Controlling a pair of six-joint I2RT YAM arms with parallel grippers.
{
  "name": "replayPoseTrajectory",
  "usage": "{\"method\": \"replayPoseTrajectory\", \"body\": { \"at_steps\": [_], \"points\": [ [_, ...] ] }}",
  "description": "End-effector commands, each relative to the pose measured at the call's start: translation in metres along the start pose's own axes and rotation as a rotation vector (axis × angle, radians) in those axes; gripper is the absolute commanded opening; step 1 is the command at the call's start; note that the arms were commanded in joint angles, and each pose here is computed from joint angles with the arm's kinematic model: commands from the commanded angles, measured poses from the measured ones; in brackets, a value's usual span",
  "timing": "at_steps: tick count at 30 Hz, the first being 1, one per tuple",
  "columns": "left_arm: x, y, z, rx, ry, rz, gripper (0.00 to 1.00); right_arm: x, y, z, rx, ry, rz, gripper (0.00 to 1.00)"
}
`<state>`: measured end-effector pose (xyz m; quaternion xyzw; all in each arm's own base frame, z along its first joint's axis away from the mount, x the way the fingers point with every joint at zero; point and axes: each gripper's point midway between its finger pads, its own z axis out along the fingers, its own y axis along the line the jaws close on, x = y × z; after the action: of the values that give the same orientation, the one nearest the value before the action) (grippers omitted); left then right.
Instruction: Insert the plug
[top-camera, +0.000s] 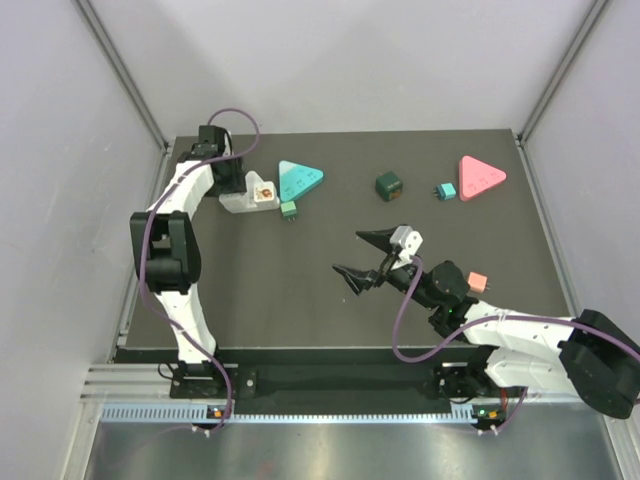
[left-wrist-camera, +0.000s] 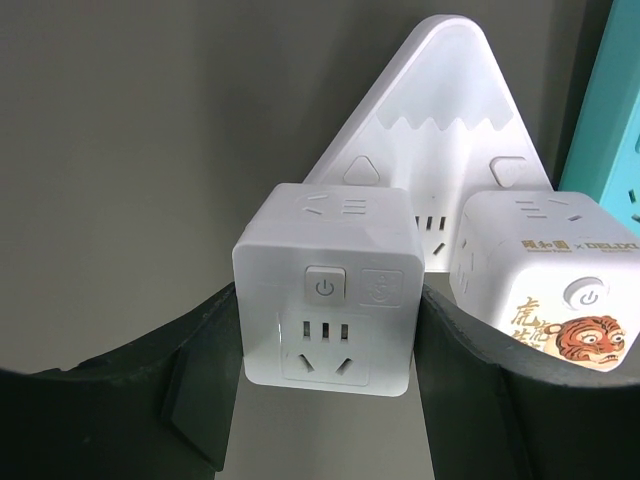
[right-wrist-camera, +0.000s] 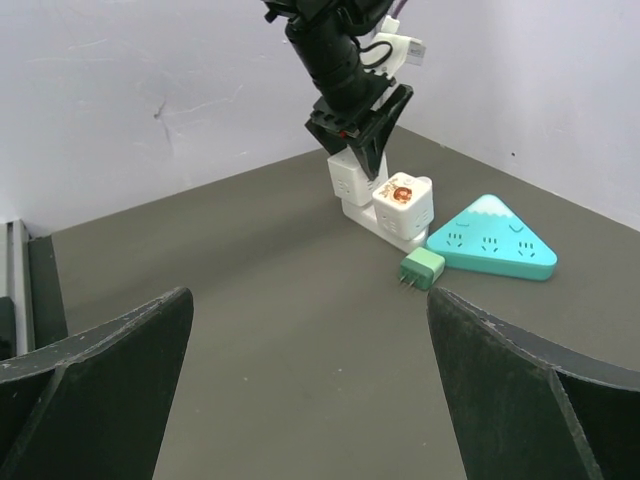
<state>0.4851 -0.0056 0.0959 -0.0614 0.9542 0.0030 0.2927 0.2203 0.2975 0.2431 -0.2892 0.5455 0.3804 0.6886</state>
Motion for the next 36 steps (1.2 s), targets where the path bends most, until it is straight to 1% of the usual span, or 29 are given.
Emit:
{"method": "replayPoseTrajectory", "body": {
  "at_steps": [1, 4, 9, 12, 13, 14, 15, 16, 17, 19, 21, 28, 31, 32, 33, 34, 35, 36],
  "points": [
    [0.122, 0.017, 0.040, -0.084, 0.430, 0.039, 0.00, -0.015, 0.000, 0.003, -0.009, -0.055, 0.023, 1.00],
    [0.119, 0.015, 0.044, -0.078, 0.439, 0.036, 0.00, -0.014, 0.000, 0.003, -0.011, -0.050, 0.034, 1.00],
    [0.125, 0.012, 0.059, -0.061, 0.500, 0.045, 0.00, -0.015, -0.002, 0.002, -0.011, -0.053, 0.062, 1.00],
    [0.123, 0.007, 0.064, -0.044, 0.484, 0.021, 0.00, -0.015, -0.005, 0.002, -0.005, -0.052, 0.063, 1.00],
    [0.133, 0.007, 0.064, -0.048, 0.500, 0.018, 0.00, -0.014, -0.005, 0.002, -0.004, -0.051, 0.065, 1.00],
    [0.124, 0.005, 0.064, -0.056, 0.441, 0.015, 0.00, -0.014, -0.007, 0.002, 0.002, -0.051, 0.066, 1.00],
    [0.128, 0.004, 0.062, -0.066, 0.410, 0.003, 0.00, -0.013, -0.008, 0.002, 0.006, -0.047, 0.069, 1.00],
    [0.142, 0.006, 0.062, -0.073, 0.441, -0.003, 0.00, -0.013, -0.008, 0.002, 0.006, -0.047, 0.069, 1.00],
    [0.135, 0.005, 0.064, -0.070, 0.394, -0.013, 0.00, -0.012, -0.009, 0.002, 0.009, -0.045, 0.069, 1.00],
    [0.144, 0.006, 0.067, -0.076, 0.411, -0.016, 0.00, -0.013, -0.010, 0.002, 0.010, -0.047, 0.071, 1.00],
    [0.157, 0.006, 0.073, -0.074, 0.464, -0.015, 0.00, -0.013, -0.010, 0.002, 0.010, -0.048, 0.074, 1.00],
    [0.151, 0.006, 0.080, -0.085, 0.470, -0.018, 0.00, -0.011, -0.011, 0.001, 0.011, -0.038, 0.067, 1.00],
    [0.139, 0.011, 0.072, -0.122, 0.437, -0.039, 0.00, -0.010, -0.015, 0.002, 0.030, -0.027, 0.090, 1.00],
    [0.126, 0.011, 0.062, -0.128, 0.396, -0.052, 0.10, -0.006, -0.019, 0.002, 0.054, -0.003, 0.117, 1.00],
    [0.120, 0.012, 0.057, -0.132, 0.381, -0.057, 0.18, -0.003, -0.021, 0.003, 0.072, 0.018, 0.135, 1.00],
    [0.111, 0.016, 0.046, -0.147, 0.362, -0.062, 0.24, -0.012, -0.023, 0.009, 0.083, 0.018, 0.147, 1.00],
    [0.106, 0.018, 0.040, -0.157, 0.354, -0.073, 0.32, 0.005, -0.027, 0.005, 0.110, 0.113, 0.168, 1.00],
    [0.099, 0.019, 0.035, -0.162, 0.337, -0.077, 0.38, 0.005, -0.031, 0.007, 0.134, 0.140, 0.175, 1.00]
  ]
}}
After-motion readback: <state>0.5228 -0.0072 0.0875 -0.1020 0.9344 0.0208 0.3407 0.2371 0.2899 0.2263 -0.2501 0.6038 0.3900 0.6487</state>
